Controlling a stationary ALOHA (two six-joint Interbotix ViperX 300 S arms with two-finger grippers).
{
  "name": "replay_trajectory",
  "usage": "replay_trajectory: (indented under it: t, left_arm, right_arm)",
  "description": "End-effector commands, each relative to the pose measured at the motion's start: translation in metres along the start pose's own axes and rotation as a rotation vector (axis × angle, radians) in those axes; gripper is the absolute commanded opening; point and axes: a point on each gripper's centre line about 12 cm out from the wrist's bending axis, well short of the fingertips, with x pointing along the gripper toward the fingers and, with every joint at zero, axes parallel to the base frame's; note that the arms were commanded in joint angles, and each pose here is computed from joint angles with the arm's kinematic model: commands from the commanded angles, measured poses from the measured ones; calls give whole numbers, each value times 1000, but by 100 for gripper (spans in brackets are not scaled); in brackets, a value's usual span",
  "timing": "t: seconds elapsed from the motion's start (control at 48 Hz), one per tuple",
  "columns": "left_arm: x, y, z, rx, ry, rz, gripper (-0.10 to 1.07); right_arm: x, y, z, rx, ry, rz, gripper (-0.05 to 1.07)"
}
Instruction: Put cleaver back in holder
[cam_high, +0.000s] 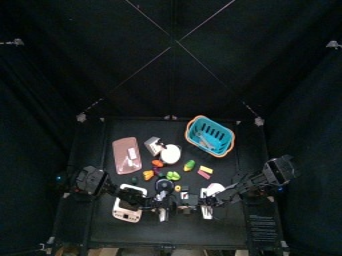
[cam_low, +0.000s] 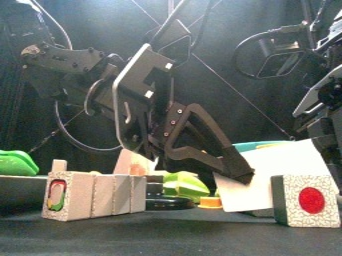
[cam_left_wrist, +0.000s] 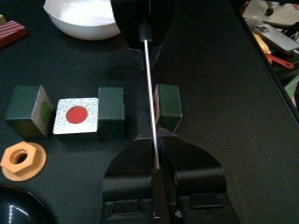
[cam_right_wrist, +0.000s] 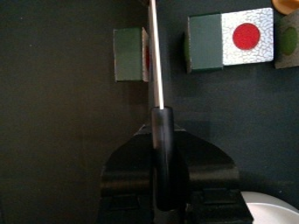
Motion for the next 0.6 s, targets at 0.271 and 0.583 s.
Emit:
replay_trajectory:
  t: [0.271,0.583]
  left_arm:
    - [-11,-2,26,17,-60,-24,41]
    - [-28,20,41,42,-84,-10,58]
  right_arm:
    - [-14,3,18,-29,-69,11,42]
    - [-31,-8,29,-52,-101,-29,42]
